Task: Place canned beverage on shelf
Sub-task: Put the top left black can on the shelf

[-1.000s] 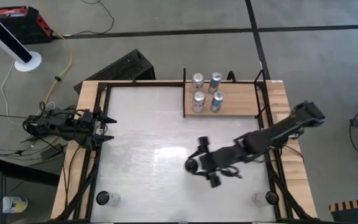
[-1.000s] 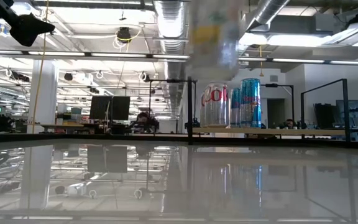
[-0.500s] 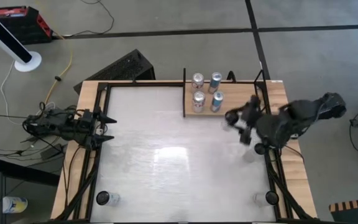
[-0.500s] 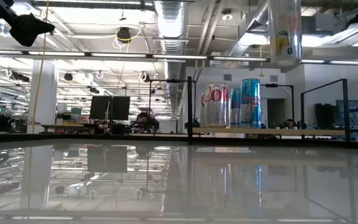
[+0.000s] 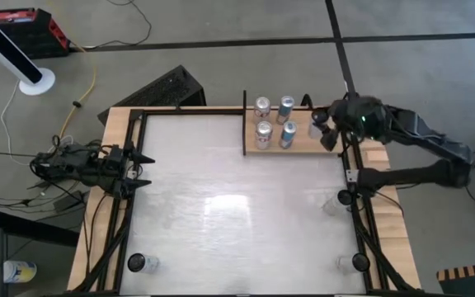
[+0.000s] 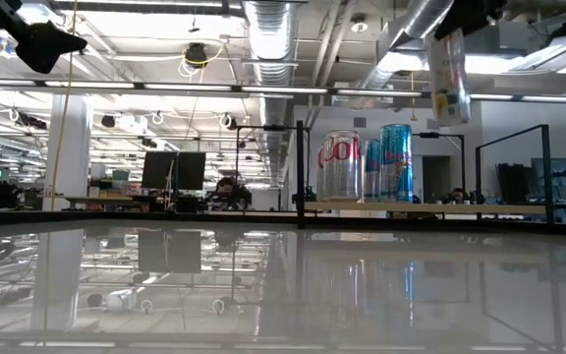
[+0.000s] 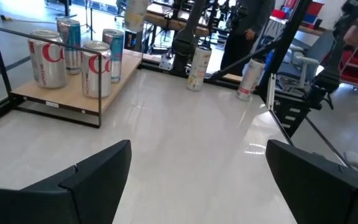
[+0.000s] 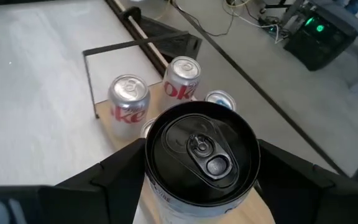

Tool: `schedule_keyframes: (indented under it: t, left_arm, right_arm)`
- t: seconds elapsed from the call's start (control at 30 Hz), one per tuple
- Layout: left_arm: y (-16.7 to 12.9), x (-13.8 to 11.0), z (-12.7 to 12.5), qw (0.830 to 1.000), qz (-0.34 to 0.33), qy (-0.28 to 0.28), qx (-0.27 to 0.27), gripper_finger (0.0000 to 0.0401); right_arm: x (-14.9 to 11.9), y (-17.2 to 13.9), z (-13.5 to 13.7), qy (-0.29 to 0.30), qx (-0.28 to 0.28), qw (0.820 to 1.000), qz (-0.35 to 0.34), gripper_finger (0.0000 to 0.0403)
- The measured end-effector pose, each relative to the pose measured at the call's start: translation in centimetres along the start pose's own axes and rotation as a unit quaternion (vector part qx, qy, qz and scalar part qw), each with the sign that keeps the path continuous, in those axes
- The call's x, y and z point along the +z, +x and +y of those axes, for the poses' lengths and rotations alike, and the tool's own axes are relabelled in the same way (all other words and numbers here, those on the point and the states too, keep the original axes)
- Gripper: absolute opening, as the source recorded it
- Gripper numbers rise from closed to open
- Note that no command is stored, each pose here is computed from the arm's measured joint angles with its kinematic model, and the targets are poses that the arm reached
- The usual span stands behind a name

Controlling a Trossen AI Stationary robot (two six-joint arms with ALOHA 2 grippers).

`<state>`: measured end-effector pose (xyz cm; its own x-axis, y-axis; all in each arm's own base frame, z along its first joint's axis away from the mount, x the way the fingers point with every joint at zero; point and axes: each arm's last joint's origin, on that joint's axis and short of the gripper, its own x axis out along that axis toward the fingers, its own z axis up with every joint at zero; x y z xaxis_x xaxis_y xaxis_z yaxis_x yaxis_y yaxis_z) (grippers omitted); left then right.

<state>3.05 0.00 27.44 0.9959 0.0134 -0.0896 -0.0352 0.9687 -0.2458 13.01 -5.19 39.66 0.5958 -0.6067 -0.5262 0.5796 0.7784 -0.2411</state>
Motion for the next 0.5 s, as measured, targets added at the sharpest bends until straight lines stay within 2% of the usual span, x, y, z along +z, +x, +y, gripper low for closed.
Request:
schedule_keyframes:
  t: [0.27, 0.4, 0.5]
  left_arm:
    - [0.0, 0.0, 0.0, 1.000, 0.000, 0.000, -0.001, 0.0357]
    - [0.0, 0.0, 0.0, 1.000, 0.000, 0.000, -0.001, 0.0357]
    - [0.0, 0.0, 0.0, 1.000, 0.000, 0.000, 0.000, 0.0357]
  right_arm:
    - [-3.6, 4.8, -4.6, 0.032, -0.008, 0.999, -0.025, 0.0298]
    - [-4.7, 6.8, -7.0, 0.058, 0.023, 0.996, -0.057, 0.0298]
    - [-5.5, 8.5, -8.6, 0.076, 0.033, 0.995, -0.048, 0.0298]
